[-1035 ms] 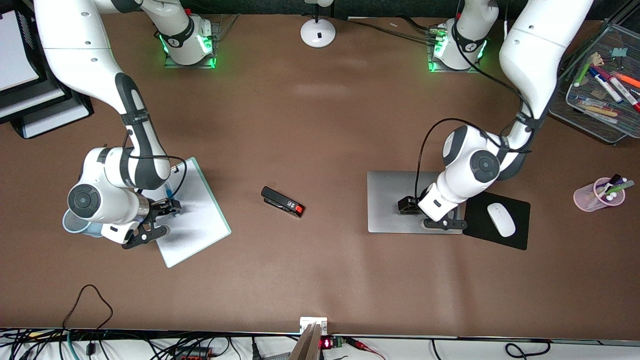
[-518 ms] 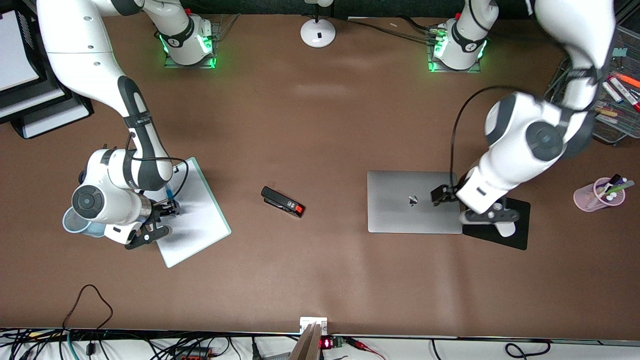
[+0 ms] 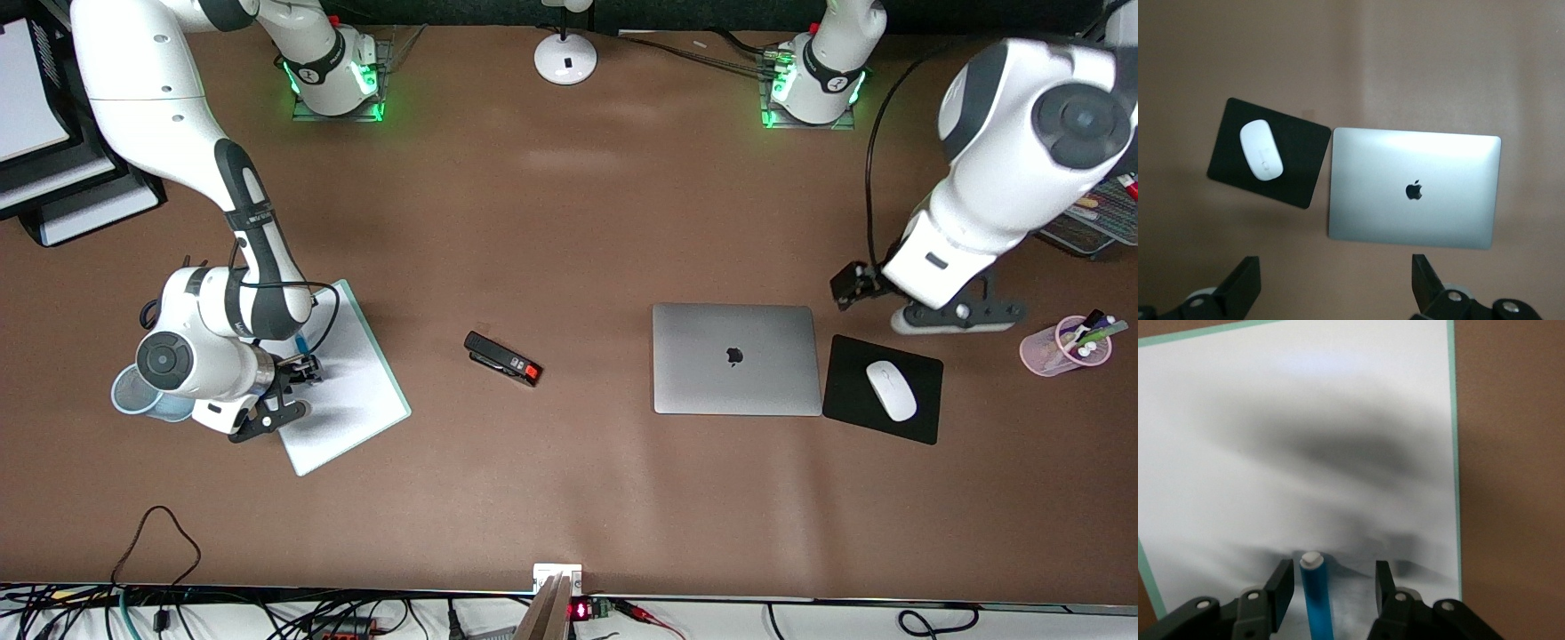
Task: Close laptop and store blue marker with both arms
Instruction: 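Lift the left gripper away from the laptop while the right gripper closes on the marker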
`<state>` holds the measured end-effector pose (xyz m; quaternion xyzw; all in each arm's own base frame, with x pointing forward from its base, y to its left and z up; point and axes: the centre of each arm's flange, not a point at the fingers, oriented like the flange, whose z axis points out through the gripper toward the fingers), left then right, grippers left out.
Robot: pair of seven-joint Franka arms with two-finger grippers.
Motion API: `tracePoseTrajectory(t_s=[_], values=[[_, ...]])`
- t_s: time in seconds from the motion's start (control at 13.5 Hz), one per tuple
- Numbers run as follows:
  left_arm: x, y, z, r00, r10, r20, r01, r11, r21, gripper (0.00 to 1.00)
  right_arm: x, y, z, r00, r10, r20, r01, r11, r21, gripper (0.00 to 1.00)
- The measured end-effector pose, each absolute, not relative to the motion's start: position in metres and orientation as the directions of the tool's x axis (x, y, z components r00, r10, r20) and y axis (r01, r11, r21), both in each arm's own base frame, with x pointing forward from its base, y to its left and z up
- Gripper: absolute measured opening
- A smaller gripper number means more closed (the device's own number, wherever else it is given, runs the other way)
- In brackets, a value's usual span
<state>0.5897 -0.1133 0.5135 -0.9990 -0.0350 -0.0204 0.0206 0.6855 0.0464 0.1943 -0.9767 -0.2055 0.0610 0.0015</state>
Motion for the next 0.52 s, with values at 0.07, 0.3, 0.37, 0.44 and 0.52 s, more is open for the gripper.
tracePoseTrajectory(t_s=[0.07,0.3,0.37,0.44,0.52], values=[[0.585,-0.108,0.524,0.996,0.078,0.034,0.080,-0.996,-0.048,1.00,0.685,0.047,0.194,0.907,0.403,-0.119,0.403,-0.915,-0.029,0.58],[0.578,-0.092,0.559,0.994,0.110,-0.004,0.109,-0.992,-0.068,1.00,0.685,0.048,0.193,0.906,0.405,-0.122,0.404,-0.914,-0.030,0.58],[0.576,-0.091,0.567,0.993,0.114,-0.008,0.113,-0.991,-0.070,1.00,0.685,0.048,0.193,0.906,0.405,-0.123,0.404,-0.914,-0.030,0.57],[0.575,-0.091,0.574,0.993,0.114,-0.006,0.113,-0.991,-0.070,1.00,0.684,0.048,0.193,0.906,0.405,-0.124,0.405,-0.914,-0.031,0.55],[0.572,-0.092,0.579,0.994,0.113,-0.005,0.112,-0.991,-0.072,1.00,0.684,0.049,0.192,0.905,0.406,-0.125,0.406,-0.913,-0.031,0.55]])
